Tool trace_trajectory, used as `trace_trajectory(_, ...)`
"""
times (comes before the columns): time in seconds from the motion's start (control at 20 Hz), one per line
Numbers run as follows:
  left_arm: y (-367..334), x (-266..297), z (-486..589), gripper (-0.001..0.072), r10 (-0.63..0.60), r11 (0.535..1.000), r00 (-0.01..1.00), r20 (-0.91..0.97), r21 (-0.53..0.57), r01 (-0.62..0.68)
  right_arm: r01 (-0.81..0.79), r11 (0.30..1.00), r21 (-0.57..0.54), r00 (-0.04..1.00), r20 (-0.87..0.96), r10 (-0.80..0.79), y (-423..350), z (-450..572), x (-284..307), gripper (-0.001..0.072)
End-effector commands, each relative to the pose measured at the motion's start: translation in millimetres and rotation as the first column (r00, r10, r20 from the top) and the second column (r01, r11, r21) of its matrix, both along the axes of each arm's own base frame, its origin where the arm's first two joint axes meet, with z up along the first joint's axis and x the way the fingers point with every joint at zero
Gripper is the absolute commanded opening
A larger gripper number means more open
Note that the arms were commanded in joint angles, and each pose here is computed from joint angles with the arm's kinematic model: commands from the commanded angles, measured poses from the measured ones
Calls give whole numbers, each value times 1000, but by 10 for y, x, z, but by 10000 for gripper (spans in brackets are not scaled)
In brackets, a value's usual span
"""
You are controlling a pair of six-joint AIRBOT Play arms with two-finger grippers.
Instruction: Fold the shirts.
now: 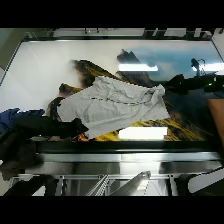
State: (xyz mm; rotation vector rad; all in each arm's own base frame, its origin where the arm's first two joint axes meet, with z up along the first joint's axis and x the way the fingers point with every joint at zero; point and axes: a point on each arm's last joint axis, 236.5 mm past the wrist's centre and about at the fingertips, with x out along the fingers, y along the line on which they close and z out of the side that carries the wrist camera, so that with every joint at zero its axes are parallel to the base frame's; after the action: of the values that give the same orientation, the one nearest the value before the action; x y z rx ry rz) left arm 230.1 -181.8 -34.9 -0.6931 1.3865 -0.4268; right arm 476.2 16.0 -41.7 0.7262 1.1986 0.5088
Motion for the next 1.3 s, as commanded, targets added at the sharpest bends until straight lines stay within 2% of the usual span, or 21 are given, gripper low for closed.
trace_trajectory(0.0, 117, -280, -189, 31, -5, 1000, 996, -89, 10, 6, 21, 987, -161, 999, -31, -26, -396, -272, -60, 512)
trace_trajectory(0.3, 98, -627, -464, 31, -16, 1000, 983, -184, 15, 20, -110, 989, -98, 993, -60, 105, 85, -492, -128, 514)
trace_trajectory(0.65, 100, -631, -469, 31, -16, 1000, 982, -186, 16, 19, -77, 992, -96, 988, -140, 63, -113, -621, -246, 512)
trace_trajectory(0.85, 111, -590, -475, 31, -4, 1000, 985, -174, 22, 8, -176, 984, -2, 962, -211, 172, 102, -581, -515, 499)
trace_trajectory(0.9, 112, -579, -476, 31, 0, 1000, 985, -170, 22, 4, -214, 977, 17, 954, -212, 212, 219, -562, -562, 473)
trace_trajectory(0.95, 113, -564, -475, 31, 3, 1000, 986, -166, 23, 1, -262, 964, 43, 946, -188, 265, 373, -511, -589, 327)
trace_trajectory(1.0, 115, -538, -465, 31, 5, 1000, 987, -158, 25, -1, -294, 953, 80, 939, -161, 303, 534, -433, -596, 257)
trace_trajectory(1.05, 112, -489, -428, 31, 5, 1000, 990, -143, 25, -1, -319, 938, 136, 934, -121, 335, 727, -307, -587, 71)
trace_trajectory(1.1, 94, -398, -334, 31, -9, 1000, 994, -108, 19, 11, -327, 922, 207, 934, -76, 349, 910, -124, -561, 16)
trace_trajectory(1.25, -53, 9, 422, 30, -135, 990, 987, 84, -16, 137, -409, 810, 420, 912, 183, 366, 1263, 960, -570, 14)
